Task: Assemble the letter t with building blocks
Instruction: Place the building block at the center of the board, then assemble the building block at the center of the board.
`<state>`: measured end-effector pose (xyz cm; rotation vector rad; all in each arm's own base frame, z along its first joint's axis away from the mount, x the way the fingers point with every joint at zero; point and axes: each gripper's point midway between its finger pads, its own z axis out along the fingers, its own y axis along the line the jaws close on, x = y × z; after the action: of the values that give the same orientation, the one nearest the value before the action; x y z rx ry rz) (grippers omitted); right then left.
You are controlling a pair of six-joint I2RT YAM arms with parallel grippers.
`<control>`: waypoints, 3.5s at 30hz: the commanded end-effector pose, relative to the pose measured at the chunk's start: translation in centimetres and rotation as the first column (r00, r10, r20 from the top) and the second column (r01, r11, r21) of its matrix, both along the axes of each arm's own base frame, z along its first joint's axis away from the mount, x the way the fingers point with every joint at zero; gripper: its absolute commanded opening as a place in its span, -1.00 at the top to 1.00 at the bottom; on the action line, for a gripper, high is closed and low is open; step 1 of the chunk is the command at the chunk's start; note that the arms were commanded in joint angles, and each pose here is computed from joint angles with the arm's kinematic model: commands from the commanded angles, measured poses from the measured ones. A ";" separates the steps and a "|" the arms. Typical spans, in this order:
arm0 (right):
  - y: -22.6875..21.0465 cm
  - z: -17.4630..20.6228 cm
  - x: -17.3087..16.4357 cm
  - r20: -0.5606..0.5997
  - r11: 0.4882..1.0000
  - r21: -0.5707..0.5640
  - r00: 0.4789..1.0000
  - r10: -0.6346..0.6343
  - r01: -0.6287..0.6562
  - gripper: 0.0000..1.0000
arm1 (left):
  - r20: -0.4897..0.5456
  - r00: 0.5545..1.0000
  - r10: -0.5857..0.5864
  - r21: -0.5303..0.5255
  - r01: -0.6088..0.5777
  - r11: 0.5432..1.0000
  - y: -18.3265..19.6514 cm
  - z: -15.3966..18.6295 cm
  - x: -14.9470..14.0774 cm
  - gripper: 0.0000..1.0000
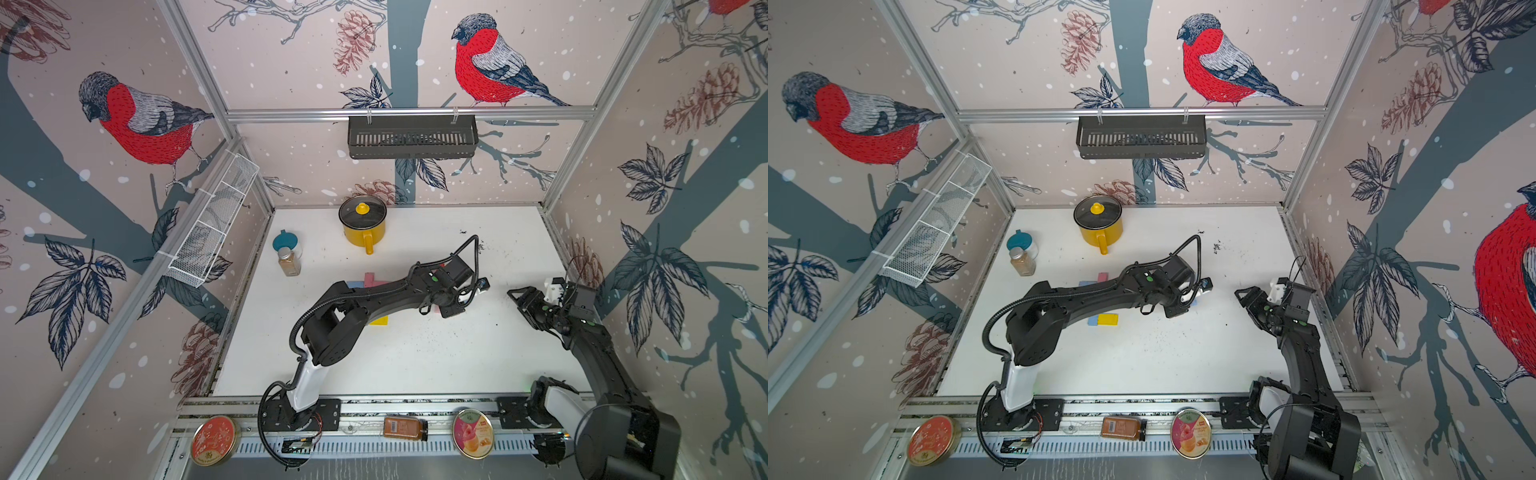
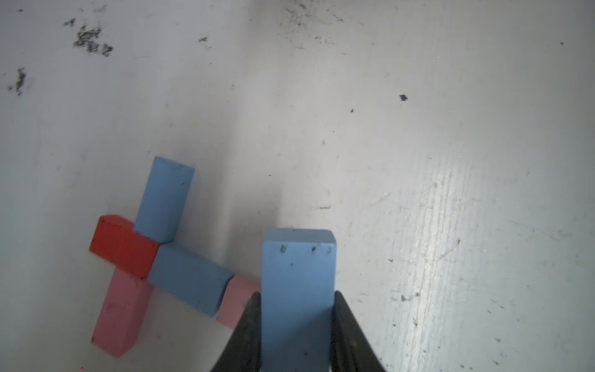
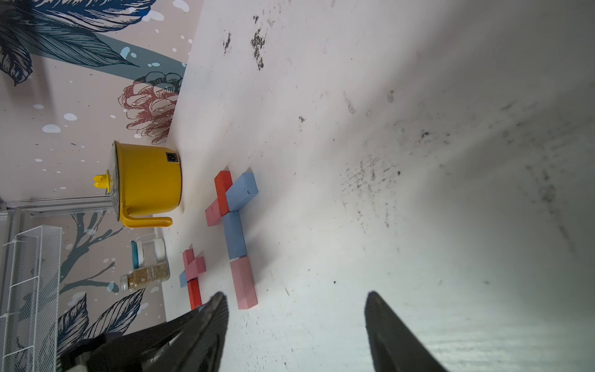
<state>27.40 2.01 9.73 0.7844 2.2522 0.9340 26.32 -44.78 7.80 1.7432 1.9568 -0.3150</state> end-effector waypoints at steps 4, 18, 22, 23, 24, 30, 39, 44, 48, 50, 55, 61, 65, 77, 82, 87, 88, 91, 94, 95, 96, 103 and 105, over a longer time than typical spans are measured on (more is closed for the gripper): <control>0.5 -0.8 -0.2 0.013 1.000 0.024 1.000 0.016 -0.016 -0.02 | -0.038 0.983 -0.181 0.060 0.183 0.981 -2.0 -2.3 -1.8 0.65; 4.3 -3.5 -0.9 -0.030 0.993 0.055 0.994 0.110 -0.108 0.52 | -0.017 0.979 -0.202 0.174 0.202 0.964 -1.7 -5.7 -0.3 0.65; 5.3 -4.0 -1.2 -0.041 0.990 0.056 0.991 0.129 -0.126 0.53 | -0.004 0.983 -0.184 0.198 0.181 0.963 -0.8 -6.3 0.6 0.65; 5.4 -4.2 -1.2 -0.044 0.990 0.056 0.991 0.130 -0.127 0.53 | 0.001 0.984 -0.180 0.201 0.176 0.964 -0.7 -6.3 0.9 0.65; 5.5 -4.3 -1.3 -0.047 0.990 0.057 0.991 0.129 -0.126 0.53 | 0.004 0.984 -0.179 0.203 0.175 0.963 -0.6 -6.4 1.1 0.65; 6.0 -5.1 -1.8 -0.065 0.989 0.040 0.988 0.142 -0.140 0.54 | 0.016 0.986 -0.165 0.225 0.157 0.962 -0.1 -6.9 2.2 0.64; 6.3 -6.5 -1.7 -0.088 0.988 0.025 0.984 0.153 -0.151 0.54 | 0.036 0.986 -0.165 0.256 0.151 0.955 0.6 -7.6 2.5 0.54; 6.2 -7.0 -1.1 -0.093 0.988 0.013 0.983 0.157 -0.157 0.57 | 0.029 0.986 -0.165 0.270 0.151 0.951 1.3 -8.0 2.2 0.49; 6.2 -7.3 -0.8 -0.103 0.987 0.014 0.982 0.161 -0.160 0.58 | 0.021 0.987 -0.159 0.275 0.147 0.950 1.8 -8.2 1.9 0.33; 6.1 -7.6 -0.7 -0.115 0.987 0.010 0.981 0.159 -0.159 0.57 | 0.021 0.988 -0.155 0.269 0.144 0.952 1.8 -8.0 1.7 0.22; 5.9 -7.9 -0.3 -0.123 0.987 -0.007 0.979 0.160 -0.162 0.51 | 0.038 0.989 -0.145 0.249 0.131 0.960 1.4 -6.9 1.6 -0.03; 5.2 -8.0 0.9 -0.123 0.987 -0.027 0.980 0.153 -0.158 0.48 | 0.066 0.992 -0.103 0.185 0.090 0.979 -0.1 -3.5 1.4 -0.06; 5.2 -8.3 1.7 -0.127 0.982 -0.041 0.976 0.175 -0.182 0.40 | 0.120 0.993 -0.016 0.057 0.009 0.998 -0.9 1.4 2.4 -0.08; 6.3 -8.8 3.2 -0.145 0.959 -0.094 0.956 0.254 -0.269 0.15 | 0.123 0.877 0.464 -0.429 -0.375 0.822 7.3 18.7 9.0 -0.22; 7.6 -9.3 2.5 -0.153 0.962 -0.076 0.956 0.250 -0.264 0.32 | 0.082 0.787 0.611 -0.508 -0.494 0.705 12.9 21.2 9.8 -0.26; 8.4 -10.0 1.8 -0.178 0.959 -0.076 0.950 0.258 -0.275 0.44 | 0.027 0.697 0.716 -0.542 -0.592 0.597 18.7 21.7 10.8 -0.27; 8.5 -10.1 1.7 -0.180 0.958 -0.081 0.949 0.258 -0.276 0.44 | 0.023 0.684 0.729 -0.547 -0.602 0.582 19.6 21.7 10.8 -0.27; 8.8 -10.3 1.5 -0.192 0.956 -0.084 0.946 0.260 -0.280 0.45 | 0.017 0.662 0.749 -0.559 -0.615 0.556 21.4 21.2 10.6 -0.27; 8.8 -10.3 1.2 -0.200 0.958 -0.086 0.947 0.252 -0.273 0.45 | 0.022 0.644 0.765 -0.560 -0.626 0.543 22.5 20.7 10.4 -0.27; 8.8 -10.2 1.1 -0.202 0.959 -0.087 0.948 0.246 -0.268 0.45 | 0.025 0.636 0.772 -0.557 -0.632 0.539 22.9 20.6 10.4 -0.27; 8.8 -10.3 0.9 -0.206 0.961 -0.086 0.949 0.240 -0.262 0.44 | 0.025 0.629 0.777 -0.555 -0.637 0.534 23.2 20.4 10.4 -0.27; 9.3 -10.2 -0.3 -0.215 0.971 -0.068 0.953 0.211 -0.230 0.39 | 0.021 0.590 0.807 -0.539 -0.673 0.506 24.8 19.3 10.9 -0.28; 9.4 -10.1 -0.4 -0.209 0.970 -0.068 0.954 0.213 -0.232 0.40 | 0.022 0.587 0.809 -0.535 -0.677 0.506 24.9 19.0 10.9 -0.28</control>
<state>29.65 12.51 2.42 0.4666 2.4471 0.9739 36.62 -20.10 25.98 0.5016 2.0331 -0.1921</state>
